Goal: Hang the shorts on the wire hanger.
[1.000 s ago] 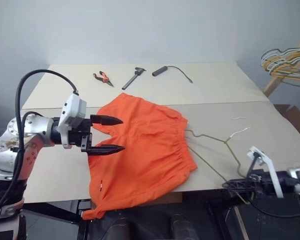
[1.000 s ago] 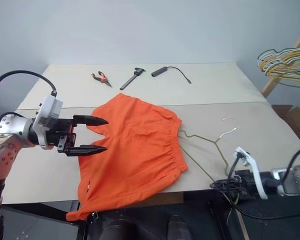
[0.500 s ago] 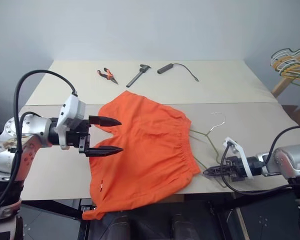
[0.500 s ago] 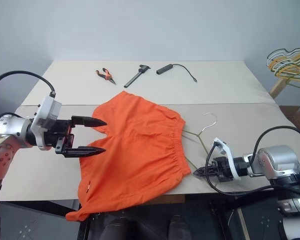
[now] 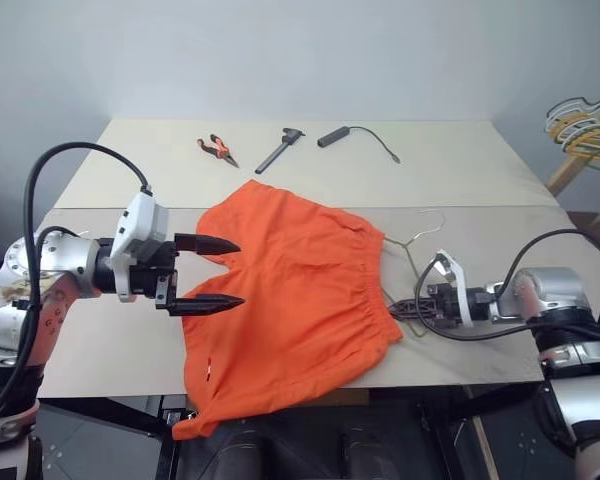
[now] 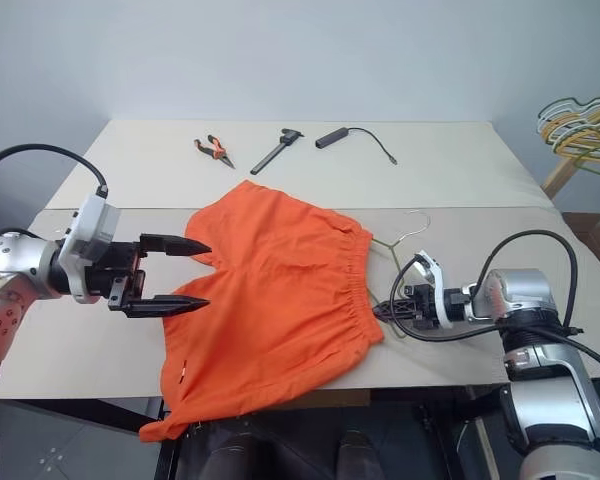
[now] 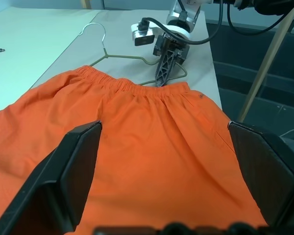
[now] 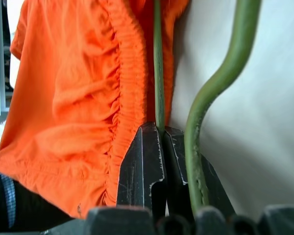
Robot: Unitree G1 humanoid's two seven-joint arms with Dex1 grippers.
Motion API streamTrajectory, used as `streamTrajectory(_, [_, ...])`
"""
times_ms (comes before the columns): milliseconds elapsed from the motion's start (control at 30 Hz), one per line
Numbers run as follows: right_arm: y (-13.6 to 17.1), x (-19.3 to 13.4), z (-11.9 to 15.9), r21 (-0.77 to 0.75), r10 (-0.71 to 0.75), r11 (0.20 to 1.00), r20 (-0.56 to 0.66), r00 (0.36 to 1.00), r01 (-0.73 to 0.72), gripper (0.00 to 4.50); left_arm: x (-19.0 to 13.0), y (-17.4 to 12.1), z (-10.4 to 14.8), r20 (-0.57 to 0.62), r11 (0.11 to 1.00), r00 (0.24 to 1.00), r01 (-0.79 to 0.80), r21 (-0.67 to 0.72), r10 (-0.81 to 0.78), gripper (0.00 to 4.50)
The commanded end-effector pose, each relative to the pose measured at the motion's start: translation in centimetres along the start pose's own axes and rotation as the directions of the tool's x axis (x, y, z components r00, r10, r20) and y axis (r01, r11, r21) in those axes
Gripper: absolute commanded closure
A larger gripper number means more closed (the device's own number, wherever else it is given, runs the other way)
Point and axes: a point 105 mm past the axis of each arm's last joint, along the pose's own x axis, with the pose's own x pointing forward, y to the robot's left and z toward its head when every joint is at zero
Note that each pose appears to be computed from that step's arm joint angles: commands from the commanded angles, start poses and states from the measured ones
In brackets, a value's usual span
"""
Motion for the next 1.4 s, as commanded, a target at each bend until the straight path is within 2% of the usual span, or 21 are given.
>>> streamTrajectory(33, [0.4,-1.1,1.8,-0.054,0.004,0.999,0.083,0.997,0.001,4.5,-0.4,-0.2,1.1,0.001,0.998,1.0,-0.008,0.069,0.008,0.03])
streamTrajectory(333, [2.8,-3.4,2.9,-0.236,-0.005,0.971,0.088,0.996,0.026,4.5,-0.4,0.2,1.2,0.001,0.996,1.0,-0.01,0.086,0.01,0.03])
streamTrajectory(467, [3.2,-4.0,3.4,-0.333,-0.067,0.938,0.102,0.993,0.097,4.5,-0.3,0.7,1.4,0.003,0.995,1.0,-0.009,0.099,0.009,0.03])
streamTrajectory(633, [5.4,-4.7,5.9,-0.563,-0.184,0.789,0.168,0.969,0.247,4.5,-0.3,1.8,1.8,-0.006,0.99,1.0,-0.011,0.14,0.012,0.03])
streamTrajectory(767, [9.6,-4.6,8.3,-0.76,-0.229,0.564,0.232,0.946,0.323,4.5,-0.9,4.1,3.1,-0.025,0.974,0.999,-0.039,0.224,0.046,0.03])
streamTrajectory(867, [12.8,-3.7,9.2,-0.875,-0.233,0.368,0.241,0.942,0.315,4.5,-1.5,5.6,4.2,-0.05,0.949,0.997,-0.047,0.31,0.066,0.03])
streamTrajectory(1033, [17.3,-2.1,8.8,-0.961,-0.185,0.19,0.168,0.968,0.203,4.5,-2.4,7.7,6.1,-0.063,0.907,0.992,-0.075,0.414,0.11,0.03])
streamTrajectory(1167, [18.6,-1.1,7.7,-0.987,-0.175,0.121,0.088,0.981,0.11,4.5,-3.1,8.7,7.3,-0.09,0.881,0.989,-0.06,0.469,0.115,0.03])
streamTrajectory(1267, [19.0,-0.5,7.3,-0.992,-0.169,0.11,0.042,0.985,0.061,4.5,-3.2,9.2,7.5,-0.128,0.871,0.987,-0.022,0.491,0.097,0.03])
streamTrajectory(1400, [19.2,0.2,7.3,-0.995,-0.17,0.092,0.014,0.985,0.03,4.5,-2.0,10.0,6.5,-0.222,0.869,0.973,0.057,0.491,0.062,0.03])
